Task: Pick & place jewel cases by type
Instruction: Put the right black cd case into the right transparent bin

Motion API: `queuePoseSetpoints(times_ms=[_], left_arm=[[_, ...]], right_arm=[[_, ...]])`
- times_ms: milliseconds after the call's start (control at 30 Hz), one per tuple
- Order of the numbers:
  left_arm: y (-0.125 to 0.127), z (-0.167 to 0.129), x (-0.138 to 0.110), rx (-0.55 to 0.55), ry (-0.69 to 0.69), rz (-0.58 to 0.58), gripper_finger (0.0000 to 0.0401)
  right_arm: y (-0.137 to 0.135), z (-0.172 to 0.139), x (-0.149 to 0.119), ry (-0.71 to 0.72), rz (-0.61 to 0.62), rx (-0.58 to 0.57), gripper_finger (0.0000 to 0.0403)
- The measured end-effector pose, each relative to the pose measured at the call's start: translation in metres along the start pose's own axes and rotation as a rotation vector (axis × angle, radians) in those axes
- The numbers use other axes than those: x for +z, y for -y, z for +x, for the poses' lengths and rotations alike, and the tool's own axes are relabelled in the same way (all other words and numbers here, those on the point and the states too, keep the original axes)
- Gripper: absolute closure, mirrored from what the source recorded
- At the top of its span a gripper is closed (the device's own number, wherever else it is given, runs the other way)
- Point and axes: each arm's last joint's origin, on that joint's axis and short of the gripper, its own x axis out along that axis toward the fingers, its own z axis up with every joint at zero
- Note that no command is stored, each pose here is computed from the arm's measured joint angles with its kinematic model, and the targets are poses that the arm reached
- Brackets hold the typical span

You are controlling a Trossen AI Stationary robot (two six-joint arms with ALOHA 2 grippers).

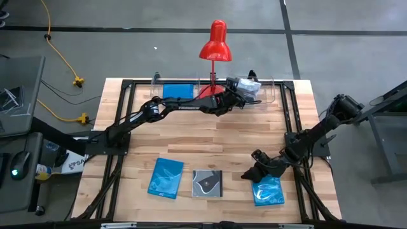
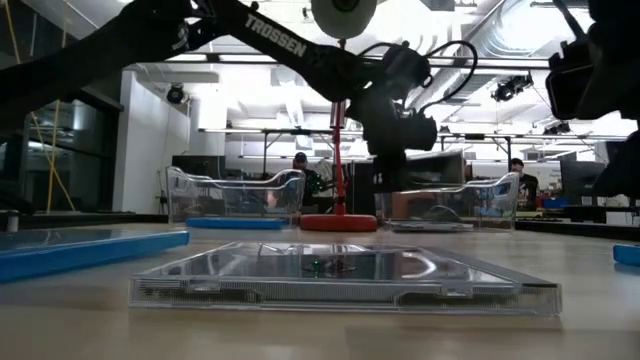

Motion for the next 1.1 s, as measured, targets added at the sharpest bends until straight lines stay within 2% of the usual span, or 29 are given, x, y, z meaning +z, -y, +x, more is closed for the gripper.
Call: queuePoseSetpoints(times_ms=[400, 600, 800, 1100], left_arm=[[0.004, 0.002, 0.002, 0.013, 0.0, -0.008, 0.0375], [0.006, -0.004, 0.007, 0.011, 0.02, 0.085, 0.0341], [0.011, -0.008, 0.011, -0.001, 0.039, 0.1, 0.0305], [0.012, -0.011, 0.012, 0.017, 0.01, 0.12, 0.0296]], right_arm=[[0.0, -0.003, -0.009, -0.004, 0.001, 0.008, 0.0155], [0.0, -0.003, -0.008, 0.007, -0.002, 0.007, 0.0155], [0.0, -0.003, -0.008, 0.021, -0.003, 0.006, 0.0155], [0.0, -0.003, -0.008, 0.021, -0.004, 0.006, 0.0155]])
